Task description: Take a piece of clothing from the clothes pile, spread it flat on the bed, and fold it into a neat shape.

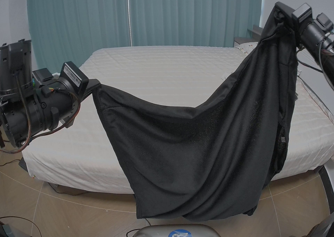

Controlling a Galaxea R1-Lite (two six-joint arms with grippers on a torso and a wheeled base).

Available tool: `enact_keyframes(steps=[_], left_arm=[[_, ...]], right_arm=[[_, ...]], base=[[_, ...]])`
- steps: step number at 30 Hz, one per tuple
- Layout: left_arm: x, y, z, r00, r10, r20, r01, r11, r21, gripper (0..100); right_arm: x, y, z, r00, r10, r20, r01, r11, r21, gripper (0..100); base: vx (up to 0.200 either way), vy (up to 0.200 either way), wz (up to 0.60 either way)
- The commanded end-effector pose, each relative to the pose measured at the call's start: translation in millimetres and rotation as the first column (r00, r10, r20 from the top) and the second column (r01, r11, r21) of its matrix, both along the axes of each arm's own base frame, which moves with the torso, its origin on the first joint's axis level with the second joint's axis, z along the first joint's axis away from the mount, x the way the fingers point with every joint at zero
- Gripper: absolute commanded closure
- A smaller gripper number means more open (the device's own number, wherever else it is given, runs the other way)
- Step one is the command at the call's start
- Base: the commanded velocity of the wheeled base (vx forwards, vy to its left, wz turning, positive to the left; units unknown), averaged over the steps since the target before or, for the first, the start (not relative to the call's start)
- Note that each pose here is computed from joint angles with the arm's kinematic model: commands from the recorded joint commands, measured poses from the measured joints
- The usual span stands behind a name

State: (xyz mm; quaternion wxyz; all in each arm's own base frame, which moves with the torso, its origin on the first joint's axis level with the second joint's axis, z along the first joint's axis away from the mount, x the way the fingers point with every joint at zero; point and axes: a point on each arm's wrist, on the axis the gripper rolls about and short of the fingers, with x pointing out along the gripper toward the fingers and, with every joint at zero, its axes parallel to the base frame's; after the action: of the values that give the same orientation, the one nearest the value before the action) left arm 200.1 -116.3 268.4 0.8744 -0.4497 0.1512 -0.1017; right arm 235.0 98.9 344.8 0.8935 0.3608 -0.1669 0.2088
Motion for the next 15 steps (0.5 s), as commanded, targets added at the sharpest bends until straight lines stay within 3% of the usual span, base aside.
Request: enact_keyframes(steps=[1, 6, 15], left_arm=[[24, -7, -11, 0.999, 0.016, -0.047, -0.016, 1.0, 0.02, 100], [49, 1, -10, 0.995, 0.084, -0.047, -0.083, 0.996, 0.021, 100], [97, 3, -30, 0.989, 0.1, -0.111, -0.097, 0.995, 0.037, 100]], right_arm=[[45, 15, -34, 0.994, -0.005, -0.107, 0.0, 0.999, -0.05, 100], [69, 23, -53, 0.993, -0.012, -0.122, 0.005, 0.998, -0.055, 100], [101, 25, -74, 0.99, -0.053, -0.13, 0.045, 0.997, -0.064, 100]], base=[[0.2, 0.0, 0.0], [0.2, 0.0, 0.0], [0.2, 0.0, 0.0]])
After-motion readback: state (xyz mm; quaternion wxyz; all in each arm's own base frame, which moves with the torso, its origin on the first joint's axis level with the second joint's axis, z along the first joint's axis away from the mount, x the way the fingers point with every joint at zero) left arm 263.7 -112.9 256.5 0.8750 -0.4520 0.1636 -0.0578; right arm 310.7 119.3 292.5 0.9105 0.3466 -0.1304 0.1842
